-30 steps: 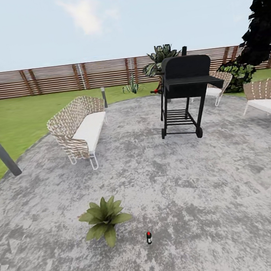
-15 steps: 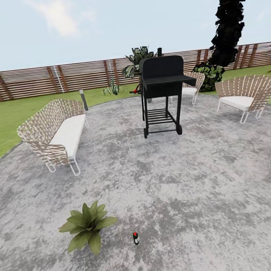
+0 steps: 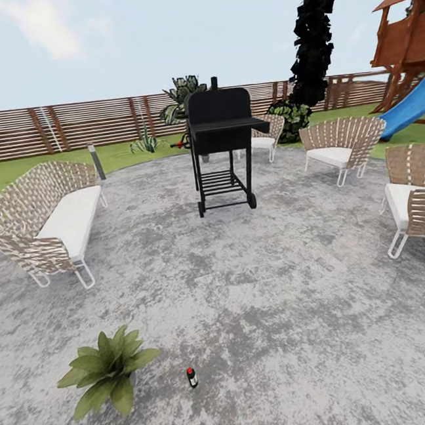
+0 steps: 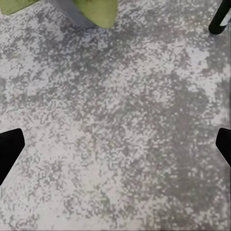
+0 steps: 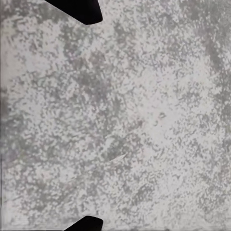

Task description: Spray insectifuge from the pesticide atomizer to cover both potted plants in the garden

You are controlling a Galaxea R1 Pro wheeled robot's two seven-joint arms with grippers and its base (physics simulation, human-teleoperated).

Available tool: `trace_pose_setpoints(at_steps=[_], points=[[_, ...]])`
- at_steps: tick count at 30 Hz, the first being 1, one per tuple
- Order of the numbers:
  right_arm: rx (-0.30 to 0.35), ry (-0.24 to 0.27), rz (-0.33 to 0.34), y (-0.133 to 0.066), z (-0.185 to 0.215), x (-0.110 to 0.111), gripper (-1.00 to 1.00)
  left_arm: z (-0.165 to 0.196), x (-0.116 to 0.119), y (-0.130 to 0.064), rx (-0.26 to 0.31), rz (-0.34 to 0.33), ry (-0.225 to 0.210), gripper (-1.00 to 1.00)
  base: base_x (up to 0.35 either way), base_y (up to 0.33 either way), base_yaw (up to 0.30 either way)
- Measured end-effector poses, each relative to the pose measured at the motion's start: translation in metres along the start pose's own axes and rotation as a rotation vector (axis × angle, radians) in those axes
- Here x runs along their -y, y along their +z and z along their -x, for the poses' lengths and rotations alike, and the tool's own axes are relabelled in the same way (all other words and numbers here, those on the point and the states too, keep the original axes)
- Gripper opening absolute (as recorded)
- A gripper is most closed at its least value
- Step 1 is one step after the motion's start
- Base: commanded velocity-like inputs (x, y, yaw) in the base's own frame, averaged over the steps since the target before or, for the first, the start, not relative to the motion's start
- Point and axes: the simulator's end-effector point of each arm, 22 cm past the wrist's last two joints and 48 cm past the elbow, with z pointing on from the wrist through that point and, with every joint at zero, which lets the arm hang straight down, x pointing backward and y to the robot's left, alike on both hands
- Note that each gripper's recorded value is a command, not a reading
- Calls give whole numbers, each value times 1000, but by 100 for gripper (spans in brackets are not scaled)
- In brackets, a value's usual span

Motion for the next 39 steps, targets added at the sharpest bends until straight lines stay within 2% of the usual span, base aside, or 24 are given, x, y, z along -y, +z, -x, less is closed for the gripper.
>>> trace_pose_setpoints(at_steps=[39], points=[[-2,-10,7,53,-60,-5,100,-55,10,57,1,-1,0,100,0,0,-7]])
